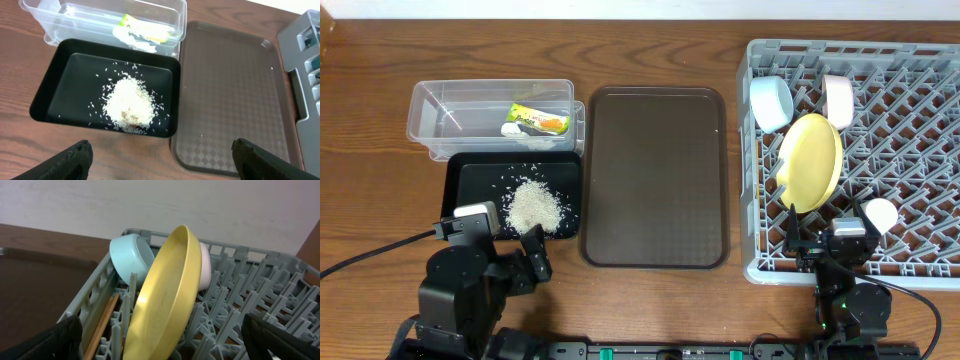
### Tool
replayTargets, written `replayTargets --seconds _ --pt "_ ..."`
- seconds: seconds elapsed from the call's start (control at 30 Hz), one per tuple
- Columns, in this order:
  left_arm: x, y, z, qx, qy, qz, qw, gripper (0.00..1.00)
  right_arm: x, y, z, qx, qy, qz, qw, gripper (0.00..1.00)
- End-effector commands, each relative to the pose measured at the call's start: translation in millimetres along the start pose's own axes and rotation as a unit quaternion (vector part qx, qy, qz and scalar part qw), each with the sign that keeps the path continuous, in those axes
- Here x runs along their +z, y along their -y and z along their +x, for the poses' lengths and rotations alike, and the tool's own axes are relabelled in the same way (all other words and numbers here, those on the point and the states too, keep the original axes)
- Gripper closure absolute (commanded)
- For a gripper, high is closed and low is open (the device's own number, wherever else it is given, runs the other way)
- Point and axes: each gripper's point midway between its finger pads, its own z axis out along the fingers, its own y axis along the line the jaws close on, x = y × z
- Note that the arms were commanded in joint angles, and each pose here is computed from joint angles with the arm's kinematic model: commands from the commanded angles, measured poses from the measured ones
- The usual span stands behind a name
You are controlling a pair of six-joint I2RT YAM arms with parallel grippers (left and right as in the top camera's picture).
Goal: Sort waste into correct bins and load items into the dishwasher rack
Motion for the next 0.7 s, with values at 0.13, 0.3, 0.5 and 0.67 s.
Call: replayTargets --seconds 0.13,0.3,0.5,0.67 --pt "5.9 -15.0 -17.3 0.008 0.104 -0.018 0.994 0.08 -0.2 -4.2 0.3 -0.007 0.001 -0.01 1.0 0.01" --pt "25.7 -20.2 -19.6 0.0 0.196 -0.007 0.981 0.08 -0.2 -4.2 0.3 -0.007 0.001 -0.01 1.0 0.01" --pt "49.2 -18.0 -23.4 -0.014 0.302 0.03 0.953 0.09 -0.2 -4.2 0.3 -0.007 0.001 -0.01 1.0 0.01" --pt "65.8 -9.9 -19.7 0.027 0.356 0.057 0.933 0.08 -0.2 -4.2 0.3 -0.007 0.001 -0.01 1.0 0.01"
